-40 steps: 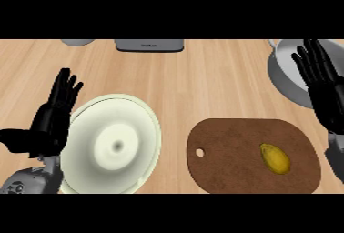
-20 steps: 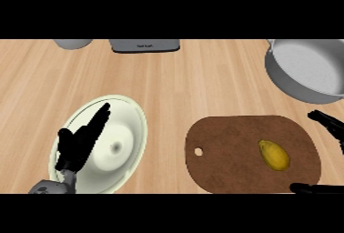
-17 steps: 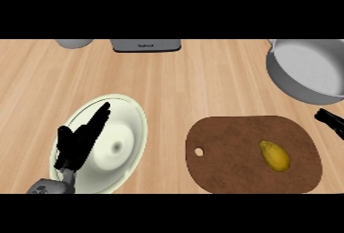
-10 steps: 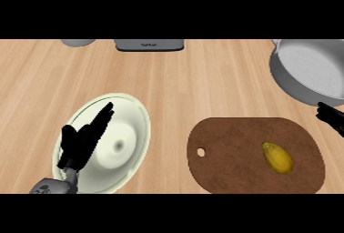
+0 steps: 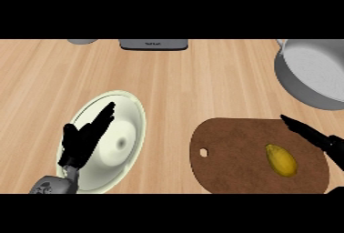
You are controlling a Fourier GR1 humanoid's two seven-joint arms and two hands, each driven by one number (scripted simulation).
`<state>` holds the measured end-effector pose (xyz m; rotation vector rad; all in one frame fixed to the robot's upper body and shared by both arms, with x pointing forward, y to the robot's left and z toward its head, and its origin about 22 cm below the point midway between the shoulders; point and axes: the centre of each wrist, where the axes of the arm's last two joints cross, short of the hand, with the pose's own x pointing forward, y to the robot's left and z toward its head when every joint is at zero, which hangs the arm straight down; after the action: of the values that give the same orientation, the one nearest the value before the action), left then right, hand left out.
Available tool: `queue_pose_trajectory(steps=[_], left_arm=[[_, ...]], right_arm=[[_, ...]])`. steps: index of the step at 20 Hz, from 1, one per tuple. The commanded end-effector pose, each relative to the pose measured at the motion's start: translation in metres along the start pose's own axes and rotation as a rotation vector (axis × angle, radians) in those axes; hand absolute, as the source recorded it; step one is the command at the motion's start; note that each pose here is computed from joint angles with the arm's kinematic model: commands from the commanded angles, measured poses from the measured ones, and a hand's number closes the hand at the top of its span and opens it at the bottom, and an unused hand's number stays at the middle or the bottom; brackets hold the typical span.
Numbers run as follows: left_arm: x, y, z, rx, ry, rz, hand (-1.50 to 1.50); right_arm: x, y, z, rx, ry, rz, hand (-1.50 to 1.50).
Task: Pick the lemon from the cutting board and place it in the pot
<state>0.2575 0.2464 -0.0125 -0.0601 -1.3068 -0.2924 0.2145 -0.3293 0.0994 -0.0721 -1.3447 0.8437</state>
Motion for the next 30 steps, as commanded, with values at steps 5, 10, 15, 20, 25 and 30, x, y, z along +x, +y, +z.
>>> queue_pose_trajectory(steps=[5, 10, 15, 20, 25, 30], left_arm=[[-0.024, -0.01, -0.006, 0.025, 0.024, 0.012, 0.0], [-0.002, -0.012, -0.008, 0.0, 0.02, 0.016, 0.0], [-0.009, -0.001, 0.001, 0.001, 0.034, 0.017, 0.0], [0.006, -0.014, -0.004, 0.004, 0.023, 0.02, 0.0], [-0.008, 0.005, -0.009, 0.004, 0.022, 0.014, 0.0], [-0.019, -0.013, 0.006, 0.018, 0.044, -0.002, 0.0]], right_arm=[[-0.054, 0.012, -0.015, 0.026, 0.056, 0.06, -1.5], [-0.063, -0.033, -0.022, -0.045, -0.003, 0.041, -1.5], [-0.091, -0.013, -0.019, -0.001, -0.05, -0.077, -1.5], [-0.107, 0.01, -0.031, 0.052, -0.115, -0.212, -1.5], [-0.128, 0.011, -0.042, 0.057, -0.111, -0.32, -1.5], [-0.132, 0.02, -0.064, 0.085, -0.065, -0.37, -1.5]])
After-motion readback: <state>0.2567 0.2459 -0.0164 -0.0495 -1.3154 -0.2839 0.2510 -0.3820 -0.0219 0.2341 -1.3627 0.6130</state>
